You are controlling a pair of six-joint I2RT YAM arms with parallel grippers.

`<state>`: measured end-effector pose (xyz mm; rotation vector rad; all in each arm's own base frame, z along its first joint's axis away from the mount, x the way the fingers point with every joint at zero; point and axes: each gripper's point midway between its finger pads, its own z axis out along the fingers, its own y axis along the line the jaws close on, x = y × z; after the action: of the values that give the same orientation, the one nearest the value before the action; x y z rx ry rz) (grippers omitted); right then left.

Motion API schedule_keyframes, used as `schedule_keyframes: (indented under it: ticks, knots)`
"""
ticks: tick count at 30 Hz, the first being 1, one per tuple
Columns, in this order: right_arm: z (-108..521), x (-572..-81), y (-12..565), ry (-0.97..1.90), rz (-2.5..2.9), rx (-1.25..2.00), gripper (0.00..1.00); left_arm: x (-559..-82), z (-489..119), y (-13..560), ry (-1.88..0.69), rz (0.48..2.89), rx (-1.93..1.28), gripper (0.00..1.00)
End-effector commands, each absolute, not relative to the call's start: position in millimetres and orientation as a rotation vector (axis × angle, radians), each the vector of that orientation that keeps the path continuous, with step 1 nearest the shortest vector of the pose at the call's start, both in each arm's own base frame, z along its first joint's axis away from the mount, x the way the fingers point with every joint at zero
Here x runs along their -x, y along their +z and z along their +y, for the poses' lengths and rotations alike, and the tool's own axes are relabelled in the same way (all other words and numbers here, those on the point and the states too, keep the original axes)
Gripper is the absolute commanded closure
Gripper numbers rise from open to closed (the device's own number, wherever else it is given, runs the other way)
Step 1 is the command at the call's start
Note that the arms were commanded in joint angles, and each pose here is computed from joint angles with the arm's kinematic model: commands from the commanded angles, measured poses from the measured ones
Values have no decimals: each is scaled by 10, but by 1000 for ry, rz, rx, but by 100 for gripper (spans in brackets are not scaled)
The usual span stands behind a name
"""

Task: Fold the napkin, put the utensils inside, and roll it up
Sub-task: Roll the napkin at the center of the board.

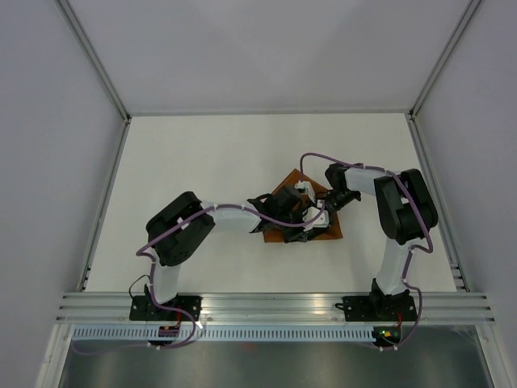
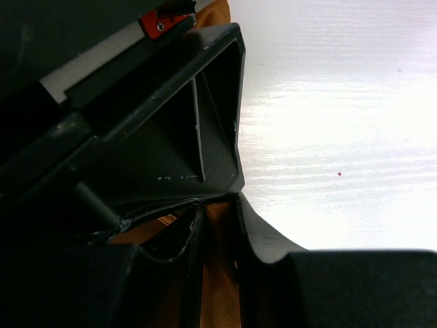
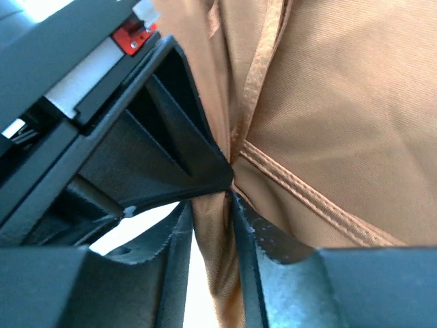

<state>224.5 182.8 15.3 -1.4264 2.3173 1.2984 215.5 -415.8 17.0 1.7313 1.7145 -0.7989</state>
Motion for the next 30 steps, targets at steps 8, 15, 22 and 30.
schedule_keyframes:
  ticks: [8, 15, 22, 30]
  knots:
    - [1739, -2613, 148, 958, 2176, 1543, 39, -1833, -3823, -280, -1024, 2060, -1724, 98]
    - [1750, -2760, 331, 914, 2139, 1496, 32, -1820, -3779, -313, -1100, 2104, -1698, 98]
    - [1809, -2907, 521, 893, 2090, 1464, 30, -1802, -3755, -386, -1125, 2164, -1635, 98]
    - [1736, -3129, 818, 815, 2007, 1356, 30, -1768, -3749, -444, -1213, 2221, -1563, 98]
